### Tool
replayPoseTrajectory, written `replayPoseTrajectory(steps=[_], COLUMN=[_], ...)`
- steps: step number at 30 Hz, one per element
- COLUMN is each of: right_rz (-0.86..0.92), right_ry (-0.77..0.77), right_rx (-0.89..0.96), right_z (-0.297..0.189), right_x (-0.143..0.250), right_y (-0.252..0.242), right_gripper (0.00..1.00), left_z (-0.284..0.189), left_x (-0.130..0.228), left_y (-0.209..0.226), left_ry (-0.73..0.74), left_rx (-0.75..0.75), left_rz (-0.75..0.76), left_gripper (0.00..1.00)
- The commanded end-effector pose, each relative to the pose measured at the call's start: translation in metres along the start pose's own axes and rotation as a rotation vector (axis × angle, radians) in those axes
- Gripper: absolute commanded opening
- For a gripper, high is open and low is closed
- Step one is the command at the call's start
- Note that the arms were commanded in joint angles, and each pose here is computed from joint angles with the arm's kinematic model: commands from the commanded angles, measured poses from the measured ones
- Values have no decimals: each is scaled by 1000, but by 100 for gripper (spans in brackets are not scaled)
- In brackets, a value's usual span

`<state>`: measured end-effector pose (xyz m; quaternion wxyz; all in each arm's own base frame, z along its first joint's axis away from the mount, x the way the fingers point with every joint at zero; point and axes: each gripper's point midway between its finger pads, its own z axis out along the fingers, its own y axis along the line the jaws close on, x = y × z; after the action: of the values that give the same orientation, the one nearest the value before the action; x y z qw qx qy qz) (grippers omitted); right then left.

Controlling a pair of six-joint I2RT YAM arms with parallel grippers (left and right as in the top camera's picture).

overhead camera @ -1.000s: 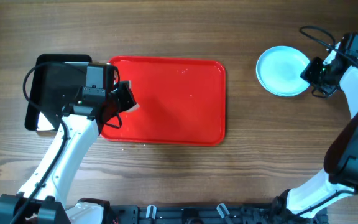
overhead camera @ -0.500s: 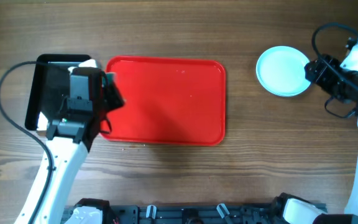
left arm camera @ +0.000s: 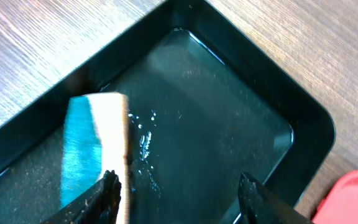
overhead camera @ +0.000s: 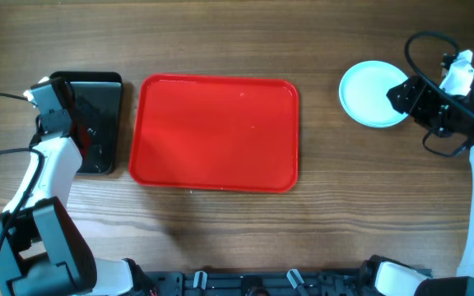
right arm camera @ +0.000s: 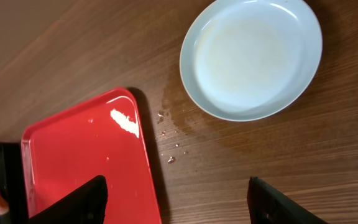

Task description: Clean dirty plates on tray and stack at the side

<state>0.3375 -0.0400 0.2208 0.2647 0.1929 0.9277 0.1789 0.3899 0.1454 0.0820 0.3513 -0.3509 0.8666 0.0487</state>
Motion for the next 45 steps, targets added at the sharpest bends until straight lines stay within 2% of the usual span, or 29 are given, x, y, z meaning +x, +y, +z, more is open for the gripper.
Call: replayPoseTrajectory(steps=[1, 3, 7, 8, 9, 10, 15, 16, 17, 18, 21, 23, 31, 33, 37, 45], right_rz=[-102, -166, -252, -264, -270, -278, -311, -319, -330, -337, -347, -287, -216, -270, -392, -527], right_ry=[8, -11, -82, -127, -151, -181, -293, -315, -347, -365, -400, -392, -327, -368, -439, -759], right_rx=[-42, -63, -98, -72, -56, -46, -59, -64, -71, -74, -84, -93, -47, -35, -141, -352], right_z=[-5, -18, -62, -83, -94, -107, -159, -168, -177, -183, -194, -196, -189, -191, -173, -94], right_x=[8, 16, 38, 48, 54, 61, 108, 118, 127, 133, 152, 161, 174, 167, 158, 145], right_y=[18, 33, 59, 58, 57, 56, 58, 59, 59, 59, 57, 55, 41, 40, 55, 58], right_gripper=[72, 71, 69, 68, 67, 67, 65, 65, 69, 99, 100, 100, 100, 100, 100, 100], left_z=[-26, -52, -130, -162, -178, -196, -248, -253, -258, -260, -260, -260, -260, -260, -260, -260], left_x=[-7, -5, 1, 2, 3, 5, 15, 16, 15, 15, 15, 15, 15, 15, 15, 15], left_y=[-4, -5, -8, -10, -12, -15, -8, -6, -6, -5, -5, -5, -5, -5, -5, -5], left_ry=[-6, 11, 10, -18, -33, -50, -125, -136, -150, -157, -157, -157, -157, -157, -157, -157], left_rx=[41, 71, 177, 232, 267, 313, 386, 391, 397, 400, 400, 400, 400, 400, 400, 400], left_rz=[-4, -7, -10, -10, -11, -21, -65, -64, -64, -64, -64, -64, -64, -64, -64, -64], left_gripper=[63, 66, 64, 66, 76, 99, 100, 100, 100, 100, 100, 100, 100, 100, 100, 100])
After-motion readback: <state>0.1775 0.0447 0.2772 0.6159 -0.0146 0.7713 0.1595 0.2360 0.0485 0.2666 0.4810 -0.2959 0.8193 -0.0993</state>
